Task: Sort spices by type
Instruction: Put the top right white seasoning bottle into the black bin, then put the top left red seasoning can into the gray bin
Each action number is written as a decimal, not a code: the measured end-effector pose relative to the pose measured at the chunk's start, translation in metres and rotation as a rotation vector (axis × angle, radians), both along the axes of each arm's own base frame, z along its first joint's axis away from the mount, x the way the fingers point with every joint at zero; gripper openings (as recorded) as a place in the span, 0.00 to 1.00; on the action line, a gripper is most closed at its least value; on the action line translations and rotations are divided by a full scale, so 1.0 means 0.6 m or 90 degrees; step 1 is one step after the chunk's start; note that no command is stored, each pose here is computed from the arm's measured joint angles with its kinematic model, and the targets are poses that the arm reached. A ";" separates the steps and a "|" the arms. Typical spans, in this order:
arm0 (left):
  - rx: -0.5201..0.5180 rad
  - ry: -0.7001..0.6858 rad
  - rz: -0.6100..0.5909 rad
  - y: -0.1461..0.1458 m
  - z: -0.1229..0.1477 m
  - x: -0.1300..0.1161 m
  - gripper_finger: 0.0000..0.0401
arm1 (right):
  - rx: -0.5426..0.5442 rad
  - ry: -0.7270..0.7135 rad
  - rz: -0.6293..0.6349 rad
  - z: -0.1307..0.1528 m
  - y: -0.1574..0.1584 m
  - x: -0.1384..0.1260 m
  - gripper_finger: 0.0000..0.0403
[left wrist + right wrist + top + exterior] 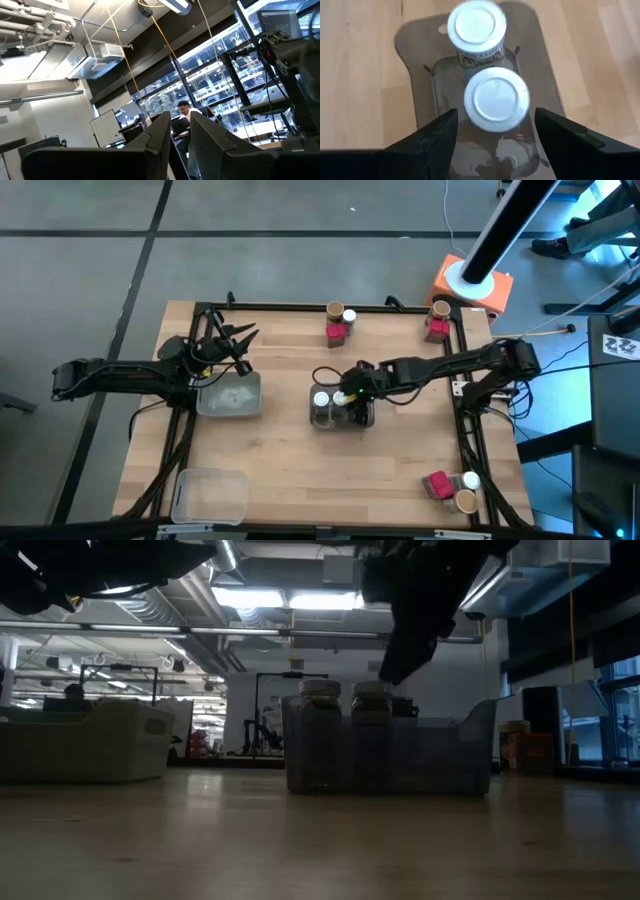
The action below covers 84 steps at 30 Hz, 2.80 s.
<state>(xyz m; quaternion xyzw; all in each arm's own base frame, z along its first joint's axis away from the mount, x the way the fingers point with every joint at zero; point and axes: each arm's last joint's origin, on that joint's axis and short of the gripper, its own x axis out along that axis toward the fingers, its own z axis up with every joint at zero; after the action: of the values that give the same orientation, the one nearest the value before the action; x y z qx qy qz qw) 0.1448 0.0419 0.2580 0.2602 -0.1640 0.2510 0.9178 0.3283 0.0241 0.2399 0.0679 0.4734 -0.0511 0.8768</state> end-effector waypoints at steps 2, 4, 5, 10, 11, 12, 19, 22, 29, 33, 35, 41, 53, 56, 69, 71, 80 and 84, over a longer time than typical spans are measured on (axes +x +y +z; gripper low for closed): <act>0.001 0.000 -0.003 0.000 0.000 0.000 0.17 | 0.000 0.002 0.000 0.011 -0.001 -0.010 0.66; 0.001 0.000 -0.003 0.000 0.000 0.000 0.17 | -0.001 0.004 0.000 0.021 -0.002 -0.020 0.66; 0.001 0.000 -0.003 0.000 0.000 0.000 0.17 | -0.002 0.005 0.000 0.027 -0.002 -0.026 0.66; -0.018 -0.003 -0.012 0.000 -0.002 0.002 0.17 | -0.022 -0.018 0.008 0.059 -0.005 -0.051 0.66; -0.024 -0.002 -0.014 0.001 -0.003 0.003 0.18 | -0.025 -0.027 0.010 0.067 -0.006 -0.056 0.66; -0.026 0.000 -0.015 0.001 -0.004 0.004 0.19 | -0.026 -0.039 0.013 0.075 -0.006 -0.061 0.66; -0.060 0.036 -0.009 0.007 -0.005 0.022 0.39 | -0.061 -0.125 0.013 0.104 -0.013 -0.113 0.66; -0.112 0.084 -0.010 0.013 0.002 0.042 0.49 | -0.098 -0.159 -0.022 0.105 -0.022 -0.143 0.66; -0.259 0.182 0.027 0.045 0.005 0.097 0.64 | -0.157 -0.295 -0.064 0.114 -0.056 -0.189 0.66; -0.295 0.193 0.038 0.061 -0.004 0.122 0.66 | -0.212 -0.365 -0.071 0.115 -0.081 -0.193 0.66; -0.301 0.193 0.042 0.066 -0.004 0.131 0.66 | -0.234 -0.381 -0.084 0.118 -0.093 -0.193 0.66; -0.293 0.206 0.047 0.069 -0.007 0.136 0.66 | -0.261 -0.431 -0.061 0.130 -0.125 -0.191 0.66; -0.403 0.185 0.026 0.085 -0.019 0.156 0.66 | -0.256 -0.552 0.097 0.146 -0.160 -0.195 0.66; -0.403 0.206 0.011 0.089 -0.013 0.182 0.66 | -0.250 -0.577 0.117 0.133 -0.163 -0.196 0.66; -0.419 0.383 0.049 0.126 -0.013 0.294 0.66 | -0.270 -0.570 0.073 0.125 -0.164 -0.207 0.66; -0.421 0.407 0.054 0.130 -0.024 0.306 0.66 | -0.269 -0.569 0.074 0.125 -0.164 -0.207 0.66; -0.422 0.449 0.080 0.160 -0.065 0.337 0.66 | -0.244 -0.520 0.075 0.111 -0.163 -0.207 0.66; -0.428 0.459 0.064 0.177 -0.077 0.343 0.66 | -0.232 -0.496 0.075 0.104 -0.163 -0.208 0.66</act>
<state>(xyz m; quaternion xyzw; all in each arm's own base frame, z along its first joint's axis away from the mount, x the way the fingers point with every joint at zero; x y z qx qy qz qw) 0.3505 0.1479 0.2118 0.0278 0.2670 0.2278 0.9360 0.2037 -0.0738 0.3024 -0.1010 0.0931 -0.0547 0.9890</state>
